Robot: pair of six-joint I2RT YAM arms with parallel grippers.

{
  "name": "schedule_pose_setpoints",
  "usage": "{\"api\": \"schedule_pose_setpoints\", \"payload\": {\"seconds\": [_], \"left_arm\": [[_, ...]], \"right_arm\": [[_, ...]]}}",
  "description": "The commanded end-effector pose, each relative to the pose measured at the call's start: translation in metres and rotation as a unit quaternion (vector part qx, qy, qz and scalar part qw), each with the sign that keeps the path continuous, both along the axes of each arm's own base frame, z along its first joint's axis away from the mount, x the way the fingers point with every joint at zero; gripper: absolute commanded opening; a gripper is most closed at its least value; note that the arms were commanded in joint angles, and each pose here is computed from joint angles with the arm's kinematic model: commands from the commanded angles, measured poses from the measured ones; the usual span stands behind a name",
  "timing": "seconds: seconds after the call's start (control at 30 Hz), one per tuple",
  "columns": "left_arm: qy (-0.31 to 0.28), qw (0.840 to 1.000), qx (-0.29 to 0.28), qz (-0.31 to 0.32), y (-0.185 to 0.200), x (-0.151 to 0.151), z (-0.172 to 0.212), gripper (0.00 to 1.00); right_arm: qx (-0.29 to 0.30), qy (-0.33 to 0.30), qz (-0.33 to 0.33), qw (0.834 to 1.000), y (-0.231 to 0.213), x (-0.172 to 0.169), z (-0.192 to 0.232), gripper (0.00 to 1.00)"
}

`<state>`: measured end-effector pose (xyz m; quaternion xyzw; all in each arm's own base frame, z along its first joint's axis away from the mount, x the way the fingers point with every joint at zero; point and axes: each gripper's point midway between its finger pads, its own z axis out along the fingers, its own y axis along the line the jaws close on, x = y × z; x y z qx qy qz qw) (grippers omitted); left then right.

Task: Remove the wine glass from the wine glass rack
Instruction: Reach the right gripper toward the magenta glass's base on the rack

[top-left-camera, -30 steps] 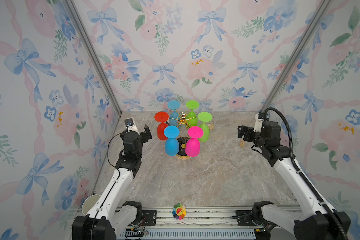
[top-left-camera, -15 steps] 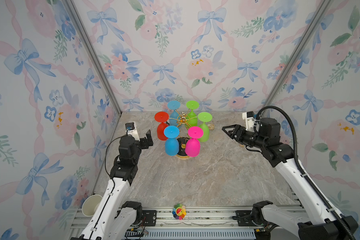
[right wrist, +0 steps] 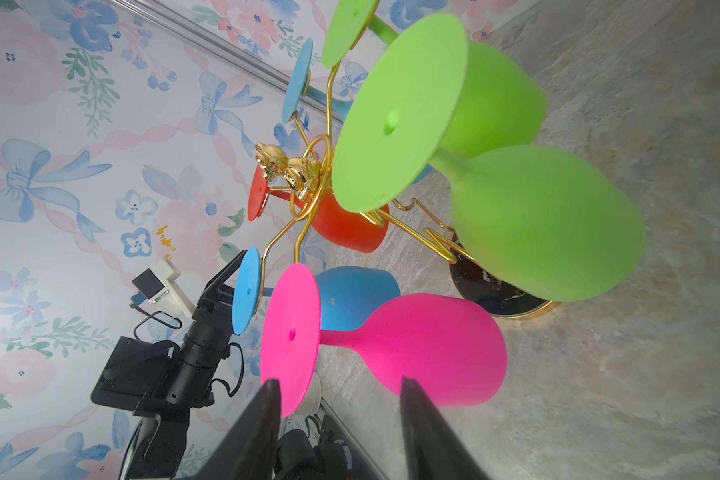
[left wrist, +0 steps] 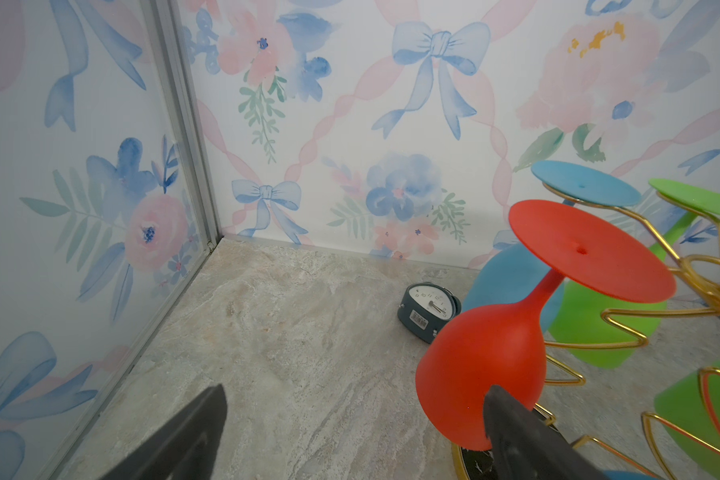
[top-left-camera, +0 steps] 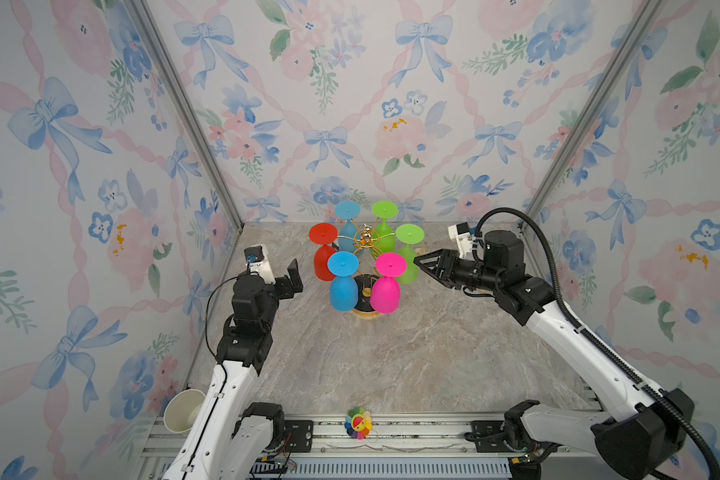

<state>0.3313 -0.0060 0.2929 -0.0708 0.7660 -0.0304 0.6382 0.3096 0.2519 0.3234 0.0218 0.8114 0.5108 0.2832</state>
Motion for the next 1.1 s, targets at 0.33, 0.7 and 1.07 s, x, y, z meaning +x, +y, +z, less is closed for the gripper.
{"api": "schedule_pose_setpoints", "payload": {"seconds": [0.33, 0.7, 1.07], "left_arm": [[-0.011, 0.999, -0.036, 0.0, 0.005, 0.001, -0.007, 0.98], [-0.014, 0.999, -0.042, 0.004, 0.009, 0.001, -0.007, 0.98], [-0.017, 0.999, -0.049, 0.007, 0.013, 0.001, -0.006, 0.98]], "right_arm": [[0.045, 0.0, 0.024, 0.999, 0.033, 0.01, 0.013, 0.37], [0.056, 0.011, 0.027, 0.998, 0.038, 0.014, 0.012, 0.22], [0.062, 0.009, 0.03, 0.998, 0.038, 0.012, 0.02, 0.06]]}}
